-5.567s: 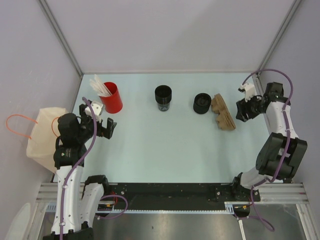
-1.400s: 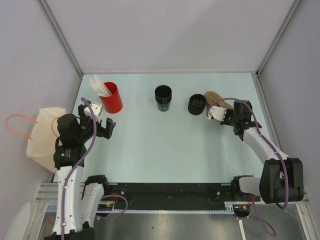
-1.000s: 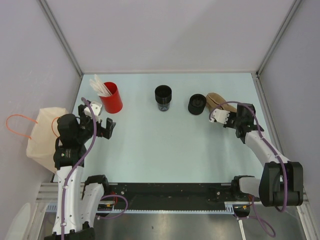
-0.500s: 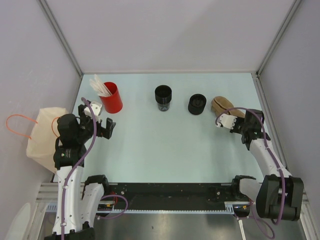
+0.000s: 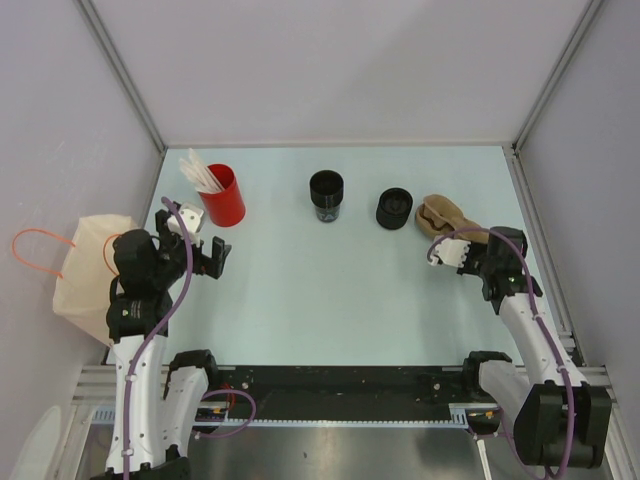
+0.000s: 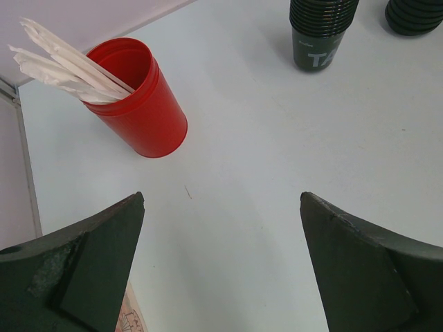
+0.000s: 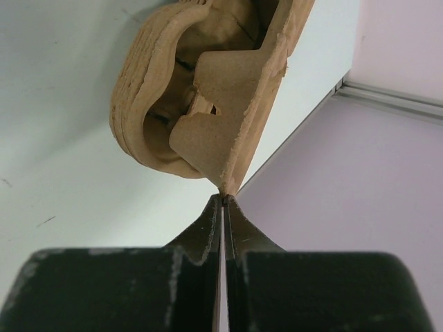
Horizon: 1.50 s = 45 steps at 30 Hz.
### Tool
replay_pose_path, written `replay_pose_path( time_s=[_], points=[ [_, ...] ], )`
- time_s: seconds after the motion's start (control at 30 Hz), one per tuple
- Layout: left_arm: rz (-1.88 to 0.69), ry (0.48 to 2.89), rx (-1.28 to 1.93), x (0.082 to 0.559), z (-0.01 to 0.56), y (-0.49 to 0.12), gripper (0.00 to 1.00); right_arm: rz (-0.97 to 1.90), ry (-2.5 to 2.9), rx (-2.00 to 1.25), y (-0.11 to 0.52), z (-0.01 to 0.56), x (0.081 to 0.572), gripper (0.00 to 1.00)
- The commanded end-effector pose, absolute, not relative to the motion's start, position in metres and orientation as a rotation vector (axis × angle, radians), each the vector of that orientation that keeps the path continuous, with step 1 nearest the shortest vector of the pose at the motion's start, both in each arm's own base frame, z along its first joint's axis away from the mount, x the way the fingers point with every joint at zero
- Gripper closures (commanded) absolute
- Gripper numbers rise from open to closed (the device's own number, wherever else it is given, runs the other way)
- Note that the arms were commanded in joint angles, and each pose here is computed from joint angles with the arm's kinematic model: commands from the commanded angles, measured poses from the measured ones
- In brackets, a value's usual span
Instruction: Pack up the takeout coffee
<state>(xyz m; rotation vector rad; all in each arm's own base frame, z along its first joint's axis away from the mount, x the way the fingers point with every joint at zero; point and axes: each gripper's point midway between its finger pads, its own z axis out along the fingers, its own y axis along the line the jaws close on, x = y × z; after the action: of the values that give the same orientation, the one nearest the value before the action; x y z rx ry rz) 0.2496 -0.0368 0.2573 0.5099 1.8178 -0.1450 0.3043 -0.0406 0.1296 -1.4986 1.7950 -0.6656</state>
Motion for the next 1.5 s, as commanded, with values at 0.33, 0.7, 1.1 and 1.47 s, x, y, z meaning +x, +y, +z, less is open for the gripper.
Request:
replay_pose_path(
  time_s=[0.33,0.7,1.1,1.47],
  points=[
    [-0.155,1.778,0.507,0.251,0.265,-0.039,0.01,-0.754,1.764,-1.448,-0.04,0.15,0.304,1.0],
    [-0.155,1.78,0.504,0.251,0.264,-0.038,0.0,-0.921,1.635,-1.258,-0.038,0.199,0.332,1.0],
    [-0.154,1.776,0.507,0.251,0.264,-0.039,0.0,-1.012,1.568,-1.197,-0.033,0.225,0.335,1.0],
    [-0.15,1.778,0.503,0.251,0.264,-0.038,0.01,-1.036,1.556,-1.138,-0.035,0.247,0.334,1.0]
  ],
)
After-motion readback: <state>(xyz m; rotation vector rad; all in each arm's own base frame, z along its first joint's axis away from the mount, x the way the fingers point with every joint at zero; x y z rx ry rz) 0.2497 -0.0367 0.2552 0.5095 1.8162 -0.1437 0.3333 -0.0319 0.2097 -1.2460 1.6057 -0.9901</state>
